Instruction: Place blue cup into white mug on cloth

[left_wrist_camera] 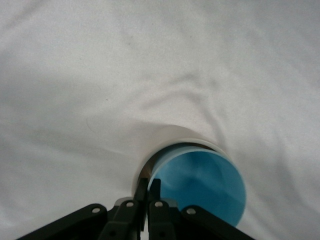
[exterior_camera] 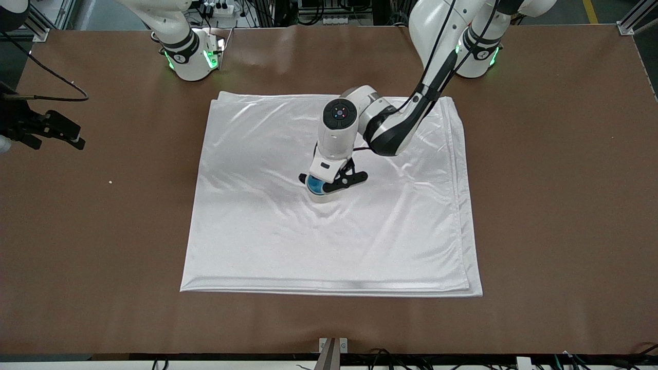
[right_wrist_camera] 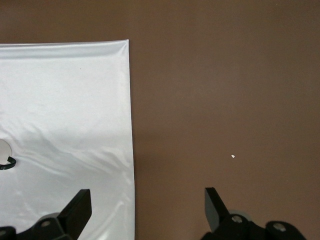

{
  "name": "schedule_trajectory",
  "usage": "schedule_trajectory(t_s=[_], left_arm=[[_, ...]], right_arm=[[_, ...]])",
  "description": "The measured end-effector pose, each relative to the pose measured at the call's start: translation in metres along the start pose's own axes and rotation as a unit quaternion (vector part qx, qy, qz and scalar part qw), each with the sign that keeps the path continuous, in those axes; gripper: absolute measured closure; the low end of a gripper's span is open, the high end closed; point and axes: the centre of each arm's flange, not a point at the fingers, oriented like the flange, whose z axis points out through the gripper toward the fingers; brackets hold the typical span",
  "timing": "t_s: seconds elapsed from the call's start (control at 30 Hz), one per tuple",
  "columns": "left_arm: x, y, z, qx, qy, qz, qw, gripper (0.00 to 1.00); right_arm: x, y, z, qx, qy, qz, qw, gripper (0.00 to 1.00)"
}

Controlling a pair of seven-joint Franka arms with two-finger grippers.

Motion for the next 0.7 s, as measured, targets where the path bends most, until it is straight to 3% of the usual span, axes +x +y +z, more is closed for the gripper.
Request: schedule_trajectory(t_s=[0.2,0.43,0.47,0.7], left_arm=[[-0.002,0.001,0.002,0.001,-0.001,0.002,1.0,0.93],[-0.003,0.002,0.001,0.0,0.001,0.004,1.0,0.62],[-0.003,0.003,0.001,0.0,0.001,0.004,1.0,0.53],[0.003,0.006,-0.012,-0.011,0.009,0.001,1.0,0.24]], right_arm=[[0.0,-0.001,0.0,0.0,0.001,0.021,1.0,0.0],[0.0,-0.005,0.002,-0.004,0.0,0.028,1.0,0.0],[0.0,-0.005,0.002,-0.007,0.0,0.028,1.0,0.0],[0.001,-0.004,0.003,-0.01,0.002,0.028,1.0,0.0]])
